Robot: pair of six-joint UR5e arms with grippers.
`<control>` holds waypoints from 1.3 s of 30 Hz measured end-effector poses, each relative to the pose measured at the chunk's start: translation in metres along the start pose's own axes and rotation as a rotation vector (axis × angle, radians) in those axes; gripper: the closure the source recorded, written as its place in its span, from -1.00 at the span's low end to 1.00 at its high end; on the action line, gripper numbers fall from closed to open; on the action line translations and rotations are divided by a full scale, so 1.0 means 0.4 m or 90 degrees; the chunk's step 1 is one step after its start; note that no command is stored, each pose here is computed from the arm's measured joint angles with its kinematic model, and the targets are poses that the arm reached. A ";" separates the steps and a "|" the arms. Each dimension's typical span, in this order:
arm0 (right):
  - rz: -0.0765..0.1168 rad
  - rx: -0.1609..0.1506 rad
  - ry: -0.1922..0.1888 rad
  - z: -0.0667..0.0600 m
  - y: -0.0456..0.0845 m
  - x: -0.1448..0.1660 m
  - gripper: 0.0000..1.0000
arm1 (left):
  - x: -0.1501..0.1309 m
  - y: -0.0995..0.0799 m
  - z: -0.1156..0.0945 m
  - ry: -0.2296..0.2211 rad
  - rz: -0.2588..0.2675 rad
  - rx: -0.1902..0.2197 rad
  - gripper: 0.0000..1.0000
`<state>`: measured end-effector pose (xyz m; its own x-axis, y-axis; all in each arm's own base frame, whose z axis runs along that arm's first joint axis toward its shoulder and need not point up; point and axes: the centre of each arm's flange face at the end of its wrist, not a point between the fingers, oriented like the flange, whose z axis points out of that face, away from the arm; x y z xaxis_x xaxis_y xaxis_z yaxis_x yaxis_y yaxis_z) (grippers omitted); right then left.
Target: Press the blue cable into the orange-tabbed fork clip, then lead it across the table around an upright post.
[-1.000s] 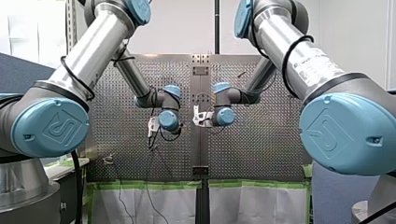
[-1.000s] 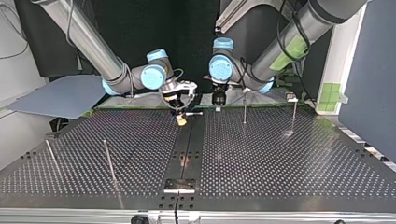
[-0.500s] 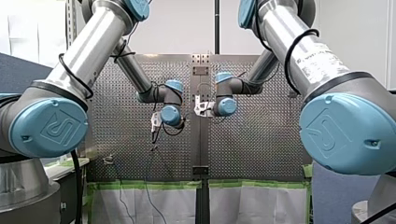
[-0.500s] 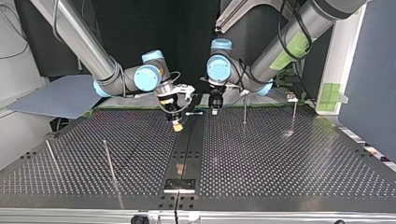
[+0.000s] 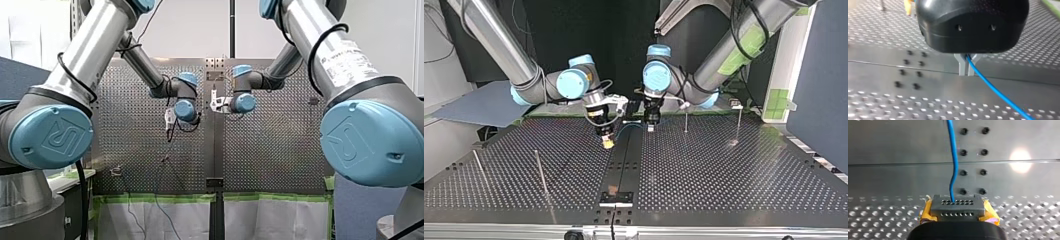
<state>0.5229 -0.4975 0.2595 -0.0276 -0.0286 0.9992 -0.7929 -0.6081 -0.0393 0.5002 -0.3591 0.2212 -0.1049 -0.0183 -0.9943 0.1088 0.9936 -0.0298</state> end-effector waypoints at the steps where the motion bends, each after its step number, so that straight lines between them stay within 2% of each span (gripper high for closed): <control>1: 0.001 -0.001 0.005 -0.002 0.002 0.014 1.00 | -0.014 -0.001 -0.002 -0.004 -0.003 0.001 1.00; 7: 0.003 -0.002 0.024 -0.012 0.007 0.073 1.00 | -0.049 -0.004 -0.009 -0.013 -0.009 0.002 1.00; 12: 0.004 -0.004 0.030 -0.018 0.009 0.099 1.00 | -0.089 -0.012 -0.012 -0.020 -0.010 0.005 1.00; 33: 0.003 -0.007 0.077 -0.047 0.018 0.229 1.00 | -0.203 -0.074 -0.002 -0.030 -0.017 0.024 1.00; 39: 0.003 -0.007 0.086 -0.052 0.017 0.252 1.00 | -0.246 -0.093 0.000 -0.042 -0.020 0.020 1.00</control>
<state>0.5019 -0.4878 0.3602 -0.1125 0.0765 0.9907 -0.7993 -0.5993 -0.0445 0.5064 -0.3941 0.3201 -0.0428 -0.0582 -0.9974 0.1370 0.9885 -0.0636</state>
